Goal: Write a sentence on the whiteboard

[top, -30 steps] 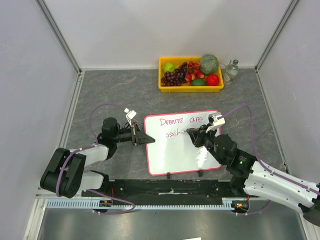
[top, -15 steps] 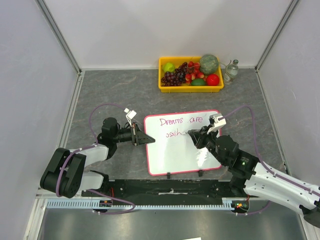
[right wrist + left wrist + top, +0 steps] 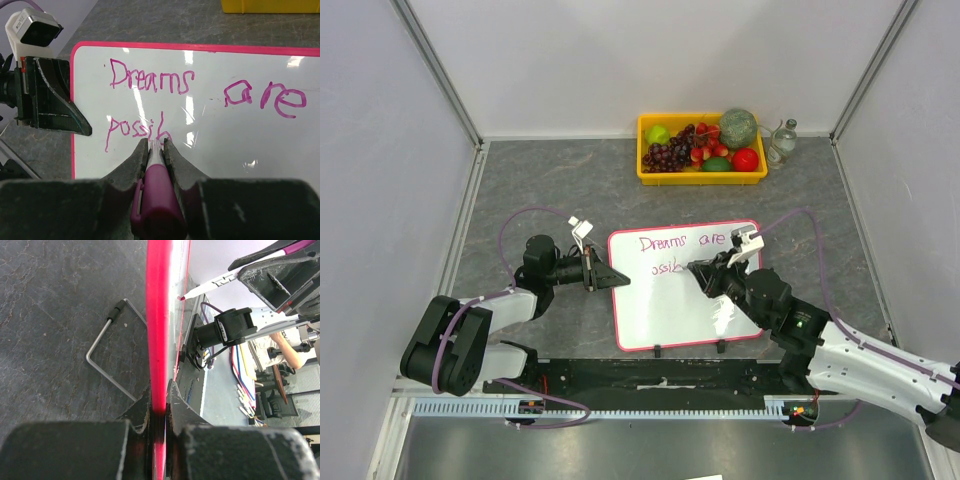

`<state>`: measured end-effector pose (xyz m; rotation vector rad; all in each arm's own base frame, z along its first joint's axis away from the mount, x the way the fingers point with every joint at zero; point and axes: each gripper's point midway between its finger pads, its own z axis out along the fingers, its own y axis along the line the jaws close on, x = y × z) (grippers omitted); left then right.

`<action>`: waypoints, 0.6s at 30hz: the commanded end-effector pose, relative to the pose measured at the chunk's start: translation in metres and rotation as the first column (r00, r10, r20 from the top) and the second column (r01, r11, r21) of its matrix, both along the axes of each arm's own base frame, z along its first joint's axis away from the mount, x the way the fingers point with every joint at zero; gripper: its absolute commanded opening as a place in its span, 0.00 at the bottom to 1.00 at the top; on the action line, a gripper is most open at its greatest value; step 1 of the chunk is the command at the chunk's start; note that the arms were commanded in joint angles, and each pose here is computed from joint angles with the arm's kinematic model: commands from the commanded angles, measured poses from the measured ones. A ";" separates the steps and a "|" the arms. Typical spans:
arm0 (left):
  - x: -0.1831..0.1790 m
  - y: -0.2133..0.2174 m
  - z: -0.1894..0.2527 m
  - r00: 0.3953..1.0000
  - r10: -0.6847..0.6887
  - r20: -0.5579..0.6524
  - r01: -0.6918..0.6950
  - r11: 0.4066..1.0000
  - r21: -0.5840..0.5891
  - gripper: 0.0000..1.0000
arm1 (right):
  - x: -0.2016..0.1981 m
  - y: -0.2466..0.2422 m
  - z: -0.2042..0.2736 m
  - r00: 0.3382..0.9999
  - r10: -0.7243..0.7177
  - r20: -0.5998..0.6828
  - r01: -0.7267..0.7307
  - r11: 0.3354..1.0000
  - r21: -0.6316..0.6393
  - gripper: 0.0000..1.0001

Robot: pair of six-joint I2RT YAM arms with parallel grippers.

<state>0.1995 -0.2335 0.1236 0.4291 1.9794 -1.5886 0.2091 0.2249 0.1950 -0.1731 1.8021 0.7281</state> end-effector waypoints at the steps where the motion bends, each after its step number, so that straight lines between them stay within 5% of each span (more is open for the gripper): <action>1: 0.007 0.007 -0.028 0.997 0.052 0.055 -0.057 0.994 0.093 0.02 | 0.005 -0.001 0.007 0.999 -0.031 0.008 0.031 0.999 0.030 0.00; 18: 0.007 0.007 -0.026 0.997 0.050 0.060 -0.055 0.994 0.091 0.02 | 0.016 -0.018 0.047 0.991 -0.120 0.062 0.116 0.991 0.068 0.00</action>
